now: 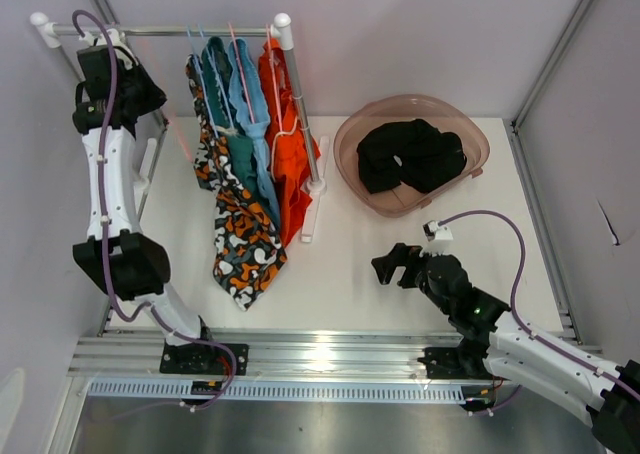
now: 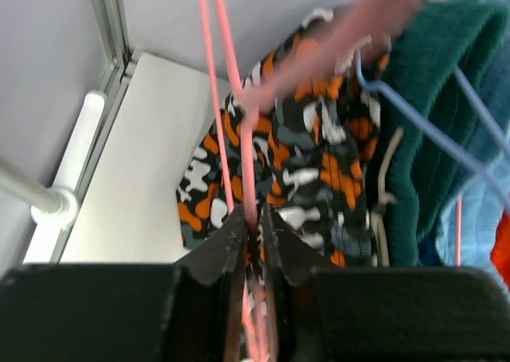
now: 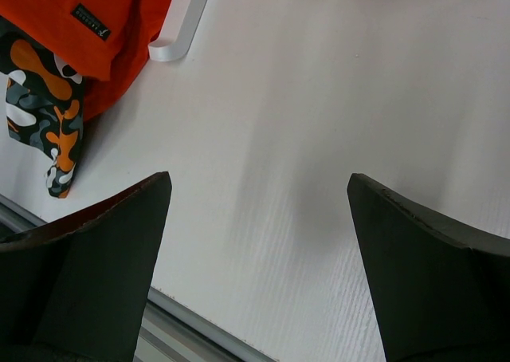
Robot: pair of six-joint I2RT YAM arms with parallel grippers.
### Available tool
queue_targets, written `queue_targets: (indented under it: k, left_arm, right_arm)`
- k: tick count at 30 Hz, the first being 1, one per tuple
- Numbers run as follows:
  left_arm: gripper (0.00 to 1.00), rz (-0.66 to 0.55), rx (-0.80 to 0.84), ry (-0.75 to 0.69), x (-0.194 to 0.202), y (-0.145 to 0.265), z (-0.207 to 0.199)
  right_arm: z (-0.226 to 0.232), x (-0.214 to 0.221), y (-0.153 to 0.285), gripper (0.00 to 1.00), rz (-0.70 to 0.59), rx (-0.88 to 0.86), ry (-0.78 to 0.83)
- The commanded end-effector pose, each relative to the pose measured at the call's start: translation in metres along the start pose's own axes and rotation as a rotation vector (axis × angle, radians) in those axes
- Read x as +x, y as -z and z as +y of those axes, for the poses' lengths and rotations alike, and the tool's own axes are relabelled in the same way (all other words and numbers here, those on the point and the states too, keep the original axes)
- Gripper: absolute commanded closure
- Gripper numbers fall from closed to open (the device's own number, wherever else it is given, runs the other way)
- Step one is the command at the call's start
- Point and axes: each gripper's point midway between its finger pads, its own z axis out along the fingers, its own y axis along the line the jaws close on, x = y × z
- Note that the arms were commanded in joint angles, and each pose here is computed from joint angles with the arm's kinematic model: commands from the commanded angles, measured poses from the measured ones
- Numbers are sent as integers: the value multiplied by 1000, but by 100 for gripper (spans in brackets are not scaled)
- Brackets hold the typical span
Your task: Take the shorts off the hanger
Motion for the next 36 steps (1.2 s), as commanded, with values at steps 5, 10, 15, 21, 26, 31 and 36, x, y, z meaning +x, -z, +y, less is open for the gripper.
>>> queue_targets:
  k: [5,10,15,21,26,31,36]
  left_arm:
    - [67,-119,35,-35,-9,53,-9]
    - [18,-168,-27,-35,-6,77,1]
    - [12,-257,-83,-34,-28,122,3]
    - [20,-396,16,-38,-53,194,-28]
    - [28,-339,200,-30,-47,201,-67]
    - [38,-231,235,-51,-25,168,-81]
    - [38,-141,252,-82,-5,135,-87]
  right_arm:
    - [7,-6,0,1,-36,-31,-16]
    - [9,-6,0,1,-35,-44,-8]
    - [11,-6,1,1,-36,-56,-2]
    - [11,-6,0,1,-36,-58,-4]
    - [10,-6,0,1,-35,-52,-4]
    - [8,-6,0,1,-38,-41,-10]
    - [6,-6,1,1,-43,-33,-15]
